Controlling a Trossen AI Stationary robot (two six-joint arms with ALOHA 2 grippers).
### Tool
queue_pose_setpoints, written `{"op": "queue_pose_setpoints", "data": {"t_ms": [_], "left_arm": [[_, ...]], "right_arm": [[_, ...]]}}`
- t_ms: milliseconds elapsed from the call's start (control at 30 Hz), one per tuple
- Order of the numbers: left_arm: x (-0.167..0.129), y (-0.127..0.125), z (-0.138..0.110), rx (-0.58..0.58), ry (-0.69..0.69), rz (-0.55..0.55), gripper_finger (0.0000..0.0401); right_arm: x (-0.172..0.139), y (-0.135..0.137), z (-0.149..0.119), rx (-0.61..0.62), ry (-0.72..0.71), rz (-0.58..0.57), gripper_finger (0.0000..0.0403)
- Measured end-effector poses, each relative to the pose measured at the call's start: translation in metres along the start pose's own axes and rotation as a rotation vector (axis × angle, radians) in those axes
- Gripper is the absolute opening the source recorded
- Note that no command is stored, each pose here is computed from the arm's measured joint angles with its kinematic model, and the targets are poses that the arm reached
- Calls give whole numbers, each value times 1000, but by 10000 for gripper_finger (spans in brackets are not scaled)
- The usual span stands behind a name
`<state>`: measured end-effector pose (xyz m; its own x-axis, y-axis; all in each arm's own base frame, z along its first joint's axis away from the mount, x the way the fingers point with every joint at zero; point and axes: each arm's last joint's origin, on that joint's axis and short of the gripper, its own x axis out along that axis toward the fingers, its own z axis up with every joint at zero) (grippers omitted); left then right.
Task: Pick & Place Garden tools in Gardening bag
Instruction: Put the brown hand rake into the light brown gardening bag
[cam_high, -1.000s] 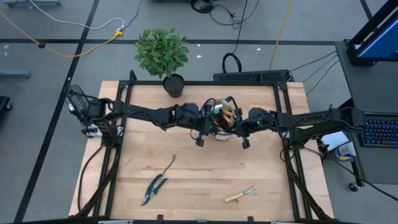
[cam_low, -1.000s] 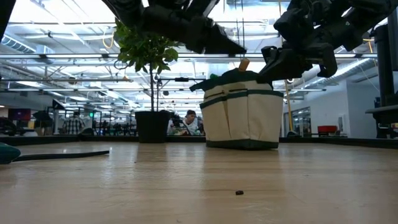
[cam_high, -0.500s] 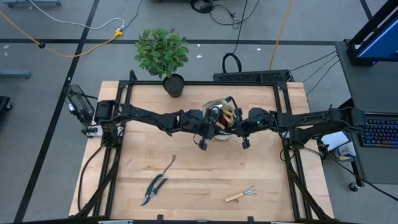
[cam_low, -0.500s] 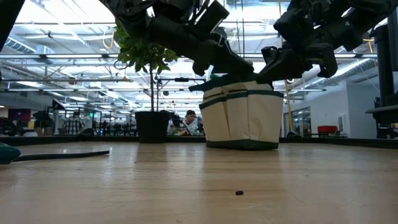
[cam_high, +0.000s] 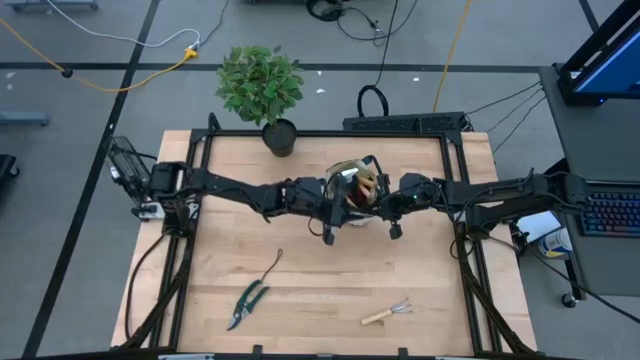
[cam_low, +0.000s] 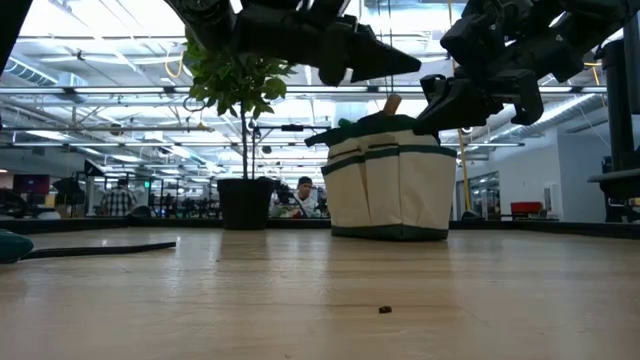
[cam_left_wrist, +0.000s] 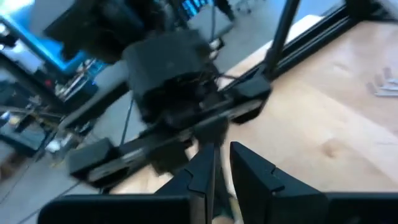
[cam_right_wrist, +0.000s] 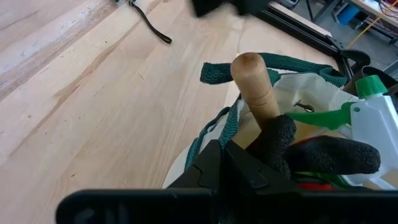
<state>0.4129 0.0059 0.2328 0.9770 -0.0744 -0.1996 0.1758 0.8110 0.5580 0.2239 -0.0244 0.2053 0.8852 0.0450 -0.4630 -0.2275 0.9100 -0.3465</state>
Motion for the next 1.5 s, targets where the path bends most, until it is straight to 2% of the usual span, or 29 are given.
{"op": "queue_pose_setpoints", "data": {"t_ms": [200, 467, 600, 800, 1233, 1367, 1500], "left_arm": [[-1, 5, -8, -93, 48, 13, 55], [-1, 4, -10, -95, 70, -3, 55], [-1, 1, -14, -100, 109, -21, 55], [-2, 1, -20, -123, 200, 11, 55], [-4, -2, -28, -126, 282, -29, 55], [-5, 0, -22, -121, 247, -3, 55], [-16, 12, 2, -51, 146, 55, 55]], "right_arm": [[0, 0, 0, 0, -2, -1, 2], [0, 0, 0, 1, -5, -3, 2], [0, 0, 0, 1, -5, -3, 2], [0, 0, 1, 1, -6, -2, 2], [0, 0, 0, 2, -5, 0, 2], [0, 0, 0, 2, -4, 1, 2], [0, 1, 1, 2, -14, 24, 2]]}}
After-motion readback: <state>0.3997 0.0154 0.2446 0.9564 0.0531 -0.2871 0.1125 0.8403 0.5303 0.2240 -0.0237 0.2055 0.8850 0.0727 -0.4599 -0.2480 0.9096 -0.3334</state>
